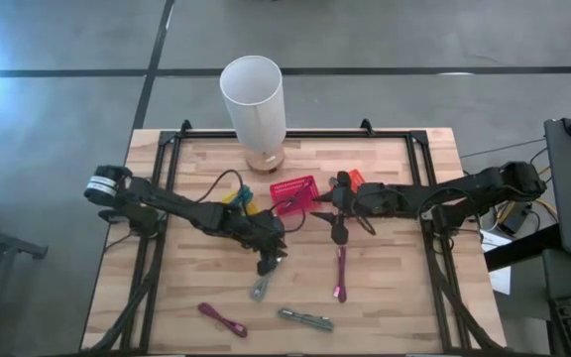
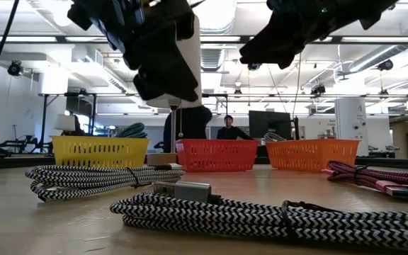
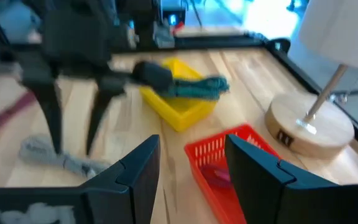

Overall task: Pick & Place USB Port
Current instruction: Put the bottom pink charger cable into the red bin

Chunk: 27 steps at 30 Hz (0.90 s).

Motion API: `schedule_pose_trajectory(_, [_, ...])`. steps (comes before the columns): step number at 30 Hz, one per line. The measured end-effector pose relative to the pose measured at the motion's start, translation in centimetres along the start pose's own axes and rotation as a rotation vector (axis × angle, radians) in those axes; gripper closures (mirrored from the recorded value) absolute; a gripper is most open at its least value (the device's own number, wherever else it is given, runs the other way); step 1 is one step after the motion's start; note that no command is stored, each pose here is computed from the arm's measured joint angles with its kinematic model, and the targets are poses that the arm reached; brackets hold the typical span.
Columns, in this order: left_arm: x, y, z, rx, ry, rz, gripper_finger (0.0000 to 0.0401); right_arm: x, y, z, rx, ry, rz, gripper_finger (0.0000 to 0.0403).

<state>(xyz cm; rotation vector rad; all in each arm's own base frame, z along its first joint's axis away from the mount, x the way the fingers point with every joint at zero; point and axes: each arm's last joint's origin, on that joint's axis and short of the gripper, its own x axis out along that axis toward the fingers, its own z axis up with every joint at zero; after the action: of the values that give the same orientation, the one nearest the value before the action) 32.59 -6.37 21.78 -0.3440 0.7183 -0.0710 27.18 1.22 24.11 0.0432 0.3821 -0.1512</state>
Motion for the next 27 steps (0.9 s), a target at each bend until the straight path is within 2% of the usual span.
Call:
schedule_pose_trajectory(5, [-0.5,-1.1,-0.1,0.081,-0.003,-0.037,0.0289,-0.1,0.0,0.4,-0.008,0.054,-0.006,0.0225])
schedule_pose_trajectory(8, [-0.7,-2.2,-0.4,0.152,0.021,-0.113,0.0289,-0.1,0.0,0.4,-0.011,0.056,-0.005,0.0225])
schedule_pose_trajectory(13, [-1.0,-4.6,-2.8,0.266,0.171,-0.238,0.0289,-0.1,0.0,0.1,-0.015,0.072,-0.007,0.0225])
schedule_pose_trajectory(20, [-1.9,-7.6,-6.7,0.291,0.376,-0.250,0.0289,-0.1,0.0,0.2,-0.018,0.070,-0.006,0.0225])
schedule_pose_trajectory(27, [-2.9,-10.5,-9.2,0.352,0.414,-0.264,0.0289,-0.1,0.0,0.2,-0.018,0.070,-0.007,0.0225])
